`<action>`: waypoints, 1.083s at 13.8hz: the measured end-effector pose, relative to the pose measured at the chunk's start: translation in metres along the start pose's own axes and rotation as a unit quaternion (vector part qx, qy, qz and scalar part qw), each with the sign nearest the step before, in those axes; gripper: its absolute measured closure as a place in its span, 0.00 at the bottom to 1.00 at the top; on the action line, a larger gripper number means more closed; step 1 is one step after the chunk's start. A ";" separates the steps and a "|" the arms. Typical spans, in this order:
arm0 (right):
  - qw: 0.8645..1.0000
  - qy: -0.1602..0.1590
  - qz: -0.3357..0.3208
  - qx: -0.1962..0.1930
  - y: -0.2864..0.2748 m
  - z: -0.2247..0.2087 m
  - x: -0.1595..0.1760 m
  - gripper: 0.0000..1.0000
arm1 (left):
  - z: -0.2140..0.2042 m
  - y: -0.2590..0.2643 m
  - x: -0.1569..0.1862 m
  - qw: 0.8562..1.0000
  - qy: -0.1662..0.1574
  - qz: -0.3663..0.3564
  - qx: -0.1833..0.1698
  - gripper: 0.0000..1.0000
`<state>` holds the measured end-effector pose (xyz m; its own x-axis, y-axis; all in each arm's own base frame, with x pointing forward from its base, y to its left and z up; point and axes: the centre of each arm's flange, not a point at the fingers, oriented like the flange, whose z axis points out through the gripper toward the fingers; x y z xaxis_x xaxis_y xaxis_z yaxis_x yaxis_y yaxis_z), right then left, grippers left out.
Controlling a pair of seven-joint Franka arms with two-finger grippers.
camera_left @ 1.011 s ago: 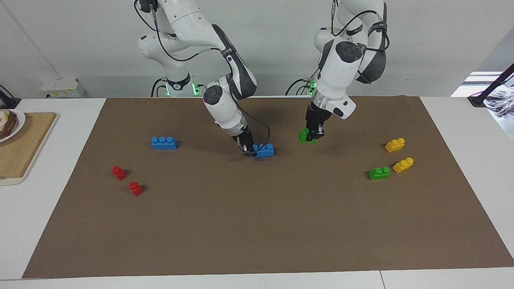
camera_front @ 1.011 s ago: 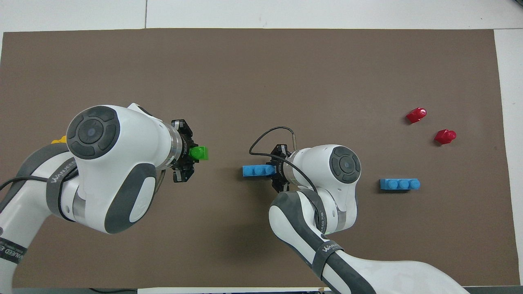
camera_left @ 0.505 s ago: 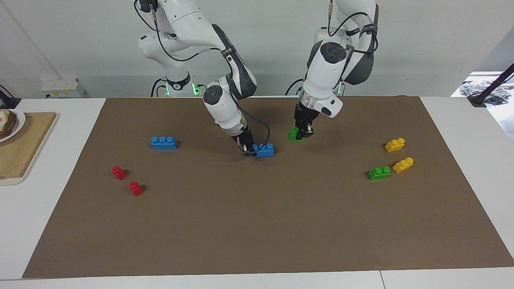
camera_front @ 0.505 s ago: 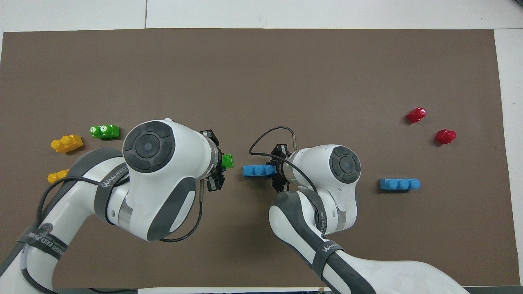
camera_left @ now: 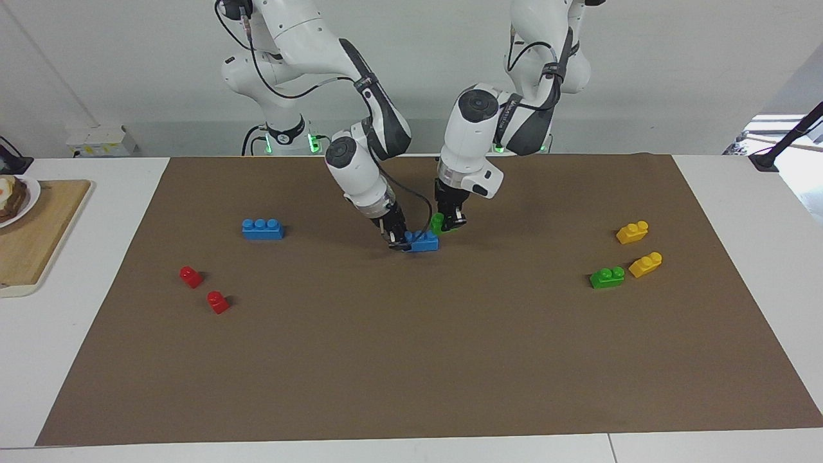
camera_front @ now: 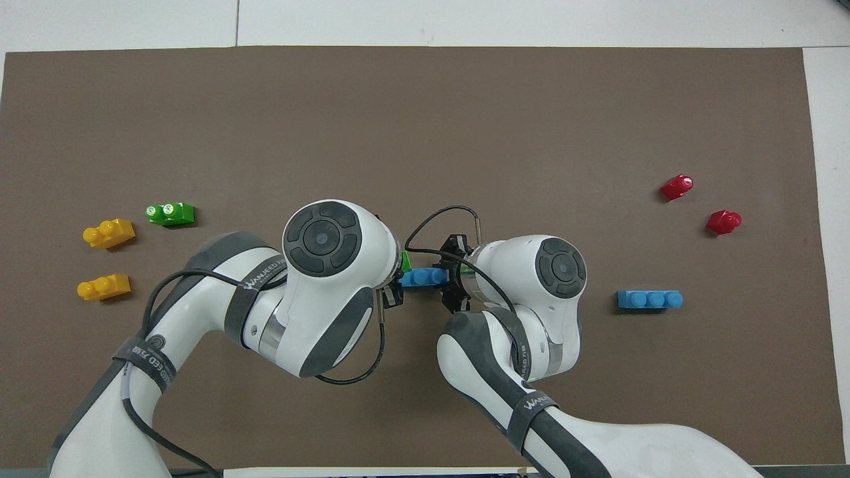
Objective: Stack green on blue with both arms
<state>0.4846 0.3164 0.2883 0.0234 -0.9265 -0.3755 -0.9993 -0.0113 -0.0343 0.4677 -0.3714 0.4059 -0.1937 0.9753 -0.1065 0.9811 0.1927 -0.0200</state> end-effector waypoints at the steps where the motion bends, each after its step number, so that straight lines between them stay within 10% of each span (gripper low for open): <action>1: 1.000 0.000 0.000 0.000 0.000 0.000 0.000 0.66 | 0.003 -0.001 -0.005 1.000 0.001 0.002 0.000 0.66; 15: 1.000 0.000 0.001 0.000 0.000 0.000 0.000 0.66 | 0.037 -0.017 -0.025 0.999 0.021 0.028 -0.001 0.66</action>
<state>0.4847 0.3161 0.2882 0.0212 -0.9263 -0.3763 -0.9994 -0.0093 -0.0334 0.4564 -0.4028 0.3725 -0.1387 0.9882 -0.0653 0.9903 0.1382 -0.0128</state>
